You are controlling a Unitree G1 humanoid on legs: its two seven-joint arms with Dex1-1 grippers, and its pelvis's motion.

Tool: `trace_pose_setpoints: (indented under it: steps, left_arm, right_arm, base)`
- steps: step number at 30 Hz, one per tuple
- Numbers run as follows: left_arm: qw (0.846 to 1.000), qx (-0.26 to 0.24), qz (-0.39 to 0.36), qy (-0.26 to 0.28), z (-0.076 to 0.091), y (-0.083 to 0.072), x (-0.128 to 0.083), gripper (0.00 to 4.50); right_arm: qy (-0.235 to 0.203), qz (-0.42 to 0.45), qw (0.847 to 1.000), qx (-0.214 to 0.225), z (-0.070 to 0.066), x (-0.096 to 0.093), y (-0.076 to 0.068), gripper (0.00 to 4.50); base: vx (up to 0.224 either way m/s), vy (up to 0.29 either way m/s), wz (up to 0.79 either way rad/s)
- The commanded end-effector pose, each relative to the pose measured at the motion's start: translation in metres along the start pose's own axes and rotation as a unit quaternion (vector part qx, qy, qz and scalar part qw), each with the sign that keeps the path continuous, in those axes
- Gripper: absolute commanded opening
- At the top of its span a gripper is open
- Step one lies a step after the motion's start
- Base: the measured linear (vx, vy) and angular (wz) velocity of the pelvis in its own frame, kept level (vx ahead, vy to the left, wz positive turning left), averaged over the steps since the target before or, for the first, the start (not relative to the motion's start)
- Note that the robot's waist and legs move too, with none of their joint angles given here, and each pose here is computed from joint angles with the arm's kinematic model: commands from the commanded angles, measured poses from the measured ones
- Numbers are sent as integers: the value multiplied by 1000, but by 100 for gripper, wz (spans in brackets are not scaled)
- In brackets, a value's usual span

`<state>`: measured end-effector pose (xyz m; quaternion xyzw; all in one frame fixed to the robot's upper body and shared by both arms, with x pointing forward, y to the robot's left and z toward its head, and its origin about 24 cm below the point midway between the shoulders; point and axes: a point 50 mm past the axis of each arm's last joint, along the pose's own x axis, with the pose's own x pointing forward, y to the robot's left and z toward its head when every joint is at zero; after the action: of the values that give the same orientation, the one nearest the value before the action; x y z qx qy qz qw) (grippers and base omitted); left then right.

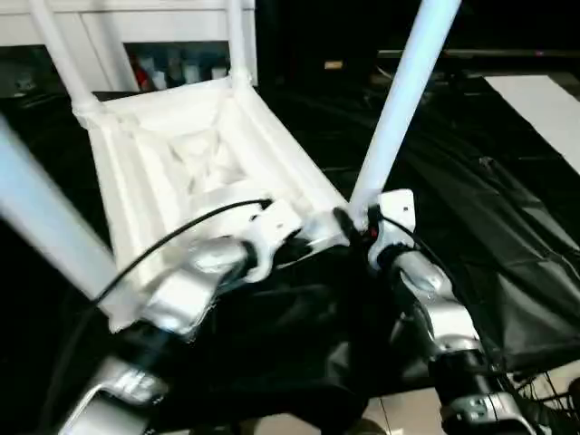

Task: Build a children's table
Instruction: Rotate leg to tighten

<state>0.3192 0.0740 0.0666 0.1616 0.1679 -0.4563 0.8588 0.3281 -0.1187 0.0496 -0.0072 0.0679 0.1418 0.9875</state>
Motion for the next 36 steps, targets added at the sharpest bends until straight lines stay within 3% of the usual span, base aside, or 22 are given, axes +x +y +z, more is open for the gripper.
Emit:
trace_pose_setpoints:
  steps: [1,5,6,9,12,15,16,20,24,28,29,30,36]
  left_arm:
    - [998,-16,38,55,-20,-1,9,0]
    - [996,-6,19,87,-29,-4,7,0]
    - [995,-4,16,96,-32,-4,6,0]
    - [994,-2,11,111,-37,-3,2,0]
    - [993,13,-24,113,-39,-2,-7,0]
    - [992,31,-45,115,-40,-1,-12,0]
    - [989,45,-73,119,-42,-2,-20,0]
    - [983,58,-113,135,-47,-4,-34,0]
    - [974,64,-155,154,-50,-7,-52,0]
    - [981,56,-129,132,-44,-3,-55,0]
    - [982,53,-128,128,-43,-2,-55,44]
    - [983,50,-125,124,-42,-2,-54,55]
    - [987,46,-109,110,-40,0,-54,61]
  right_arm:
    - [43,72,996,6,-23,-3,34,272]
    - [25,79,997,7,-17,-4,32,272]
    - [12,83,996,13,-13,-4,32,307]
    - [-22,110,994,19,1,-7,26,342]
    - [-28,184,983,1,16,-16,16,369]
    - [-19,226,974,-27,19,-22,11,382]
    - [-14,274,960,-45,22,-31,4,382]
    - [-1,328,942,-77,24,-43,-8,382]
    - [11,340,935,-98,27,-50,-22,382]
    - [17,342,934,-99,29,-52,-26,382]
    - [17,342,934,-99,30,-52,-26,392]
    - [17,342,934,-100,30,-51,-26,392]
    - [16,355,930,-97,31,-51,-24,392]
  base:
    - [0,0,0]
    - [0,0,0]
    - [0,0,0]
    - [0,0,0]
    - [0,0,0]
    - [0,0,0]
    - [0,0,0]
    - [42,-16,-2]
    - [60,-8,-2]
    - [15,1,0]
    - [0,0,0]
    - [0,0,0]
    - [0,0,0]
